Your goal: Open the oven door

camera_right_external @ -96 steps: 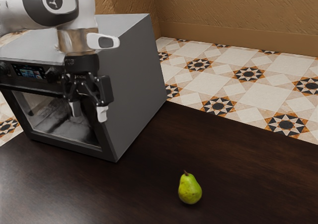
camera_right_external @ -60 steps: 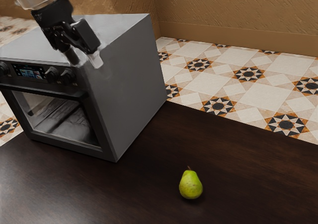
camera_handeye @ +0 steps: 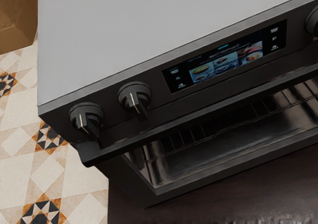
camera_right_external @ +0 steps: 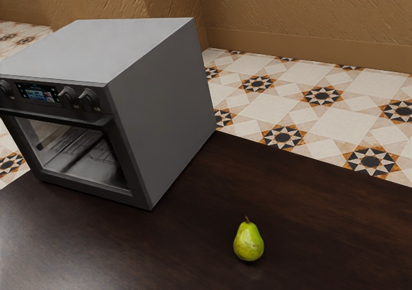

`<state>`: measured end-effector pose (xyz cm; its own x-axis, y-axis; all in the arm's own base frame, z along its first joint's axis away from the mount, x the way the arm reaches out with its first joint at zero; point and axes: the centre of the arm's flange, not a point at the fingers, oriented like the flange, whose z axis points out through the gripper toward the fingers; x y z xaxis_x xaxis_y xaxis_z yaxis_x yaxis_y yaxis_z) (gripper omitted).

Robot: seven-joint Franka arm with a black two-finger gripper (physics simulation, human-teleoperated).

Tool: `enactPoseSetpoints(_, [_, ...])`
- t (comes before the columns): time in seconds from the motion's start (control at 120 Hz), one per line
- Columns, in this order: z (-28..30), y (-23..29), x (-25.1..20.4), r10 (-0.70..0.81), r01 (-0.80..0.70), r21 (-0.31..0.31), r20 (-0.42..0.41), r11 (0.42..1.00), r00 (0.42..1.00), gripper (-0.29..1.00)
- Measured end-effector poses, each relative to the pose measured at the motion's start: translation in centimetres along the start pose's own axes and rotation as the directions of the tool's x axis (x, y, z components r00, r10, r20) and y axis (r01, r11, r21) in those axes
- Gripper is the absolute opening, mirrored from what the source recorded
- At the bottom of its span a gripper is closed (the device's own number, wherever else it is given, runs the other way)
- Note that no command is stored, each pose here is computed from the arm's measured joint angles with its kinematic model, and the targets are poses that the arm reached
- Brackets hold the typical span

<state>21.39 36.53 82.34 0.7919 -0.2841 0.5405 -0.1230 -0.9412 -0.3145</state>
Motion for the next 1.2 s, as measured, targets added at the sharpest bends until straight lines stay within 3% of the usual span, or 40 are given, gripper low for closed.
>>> enactPoseSetpoints(0.083, [7.7, -0.4, 1.8, 0.153, -0.151, -0.071, 0.033, 0.986, 0.988, 0.7])
enactPoseSetpoints(0.233, [14.8, 0.6, 2.3, 0.353, -0.348, -0.119, 0.032, 0.93, 0.935, 0.7])
enactPoseSetpoints(0.458, [16.3, 4.8, 4.1, 0.622, -0.623, -0.087, -0.041, 0.778, 0.782, 0.7])
enactPoseSetpoints(0.708, [15.9, 4.1, 1.7, 0.715, -0.719, -0.04, -0.081, 0.694, 0.695, 0.7])
enactPoseSetpoints(0.933, [18.6, 6.8, 4.5, 0.818, -0.822, -0.066, -0.084, 0.566, 0.57, 0.7])
enactPoseSetpoints(1.2, [20.2, 7.3, 4.3, 0.858, -0.862, -0.073, -0.085, 0.501, 0.506, 0.7])
